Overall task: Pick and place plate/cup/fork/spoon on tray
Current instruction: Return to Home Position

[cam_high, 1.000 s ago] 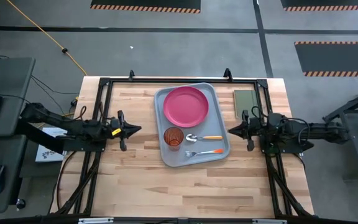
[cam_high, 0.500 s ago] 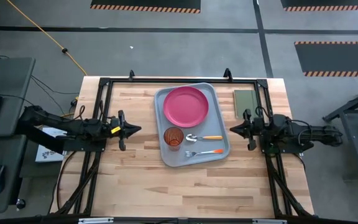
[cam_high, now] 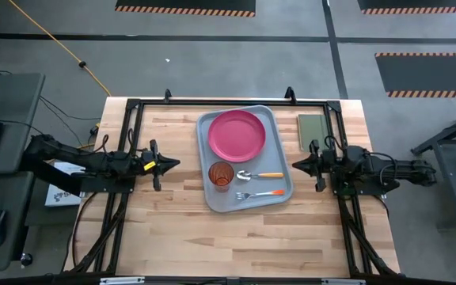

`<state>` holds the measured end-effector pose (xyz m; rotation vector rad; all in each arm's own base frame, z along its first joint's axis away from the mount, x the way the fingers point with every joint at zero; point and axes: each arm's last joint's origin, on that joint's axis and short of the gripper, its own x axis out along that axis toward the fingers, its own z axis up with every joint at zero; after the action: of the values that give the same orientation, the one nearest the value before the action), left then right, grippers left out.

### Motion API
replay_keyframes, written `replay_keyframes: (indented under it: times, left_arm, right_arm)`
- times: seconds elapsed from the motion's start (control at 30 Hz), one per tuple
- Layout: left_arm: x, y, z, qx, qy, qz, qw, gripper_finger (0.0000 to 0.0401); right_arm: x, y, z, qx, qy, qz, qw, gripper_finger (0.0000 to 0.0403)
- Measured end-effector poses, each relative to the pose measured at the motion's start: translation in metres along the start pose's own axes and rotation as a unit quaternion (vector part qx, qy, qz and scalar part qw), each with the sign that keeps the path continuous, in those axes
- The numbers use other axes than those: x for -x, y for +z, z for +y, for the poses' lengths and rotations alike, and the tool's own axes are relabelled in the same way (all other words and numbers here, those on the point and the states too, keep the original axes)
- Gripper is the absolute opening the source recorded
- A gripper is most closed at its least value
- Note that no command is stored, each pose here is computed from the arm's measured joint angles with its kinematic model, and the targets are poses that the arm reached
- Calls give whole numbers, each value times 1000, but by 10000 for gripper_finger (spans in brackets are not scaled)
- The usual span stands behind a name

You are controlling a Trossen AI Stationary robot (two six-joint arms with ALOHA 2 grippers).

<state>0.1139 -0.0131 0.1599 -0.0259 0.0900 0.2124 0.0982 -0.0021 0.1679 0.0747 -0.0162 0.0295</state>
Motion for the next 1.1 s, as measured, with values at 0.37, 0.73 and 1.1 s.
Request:
replay_keyframes:
  times: [0.37, 0.73, 1.1]
  left_arm:
    - [0, 0, 0, 0, 0, 0, 1000, 0]
    - [0, 0, 0, 0, 0, -2, 1000, 0]
    - [2, -11, 1, -32, 0, 53, 998, 0]
  right_arm:
    - [0, 0, 0, -6, 0, 0, 1000, 0]
    - [0, 0, 0, -6, 0, 0, 1000, 0]
    - [0, 0, 0, -6, 0, -3, 1000, 0]
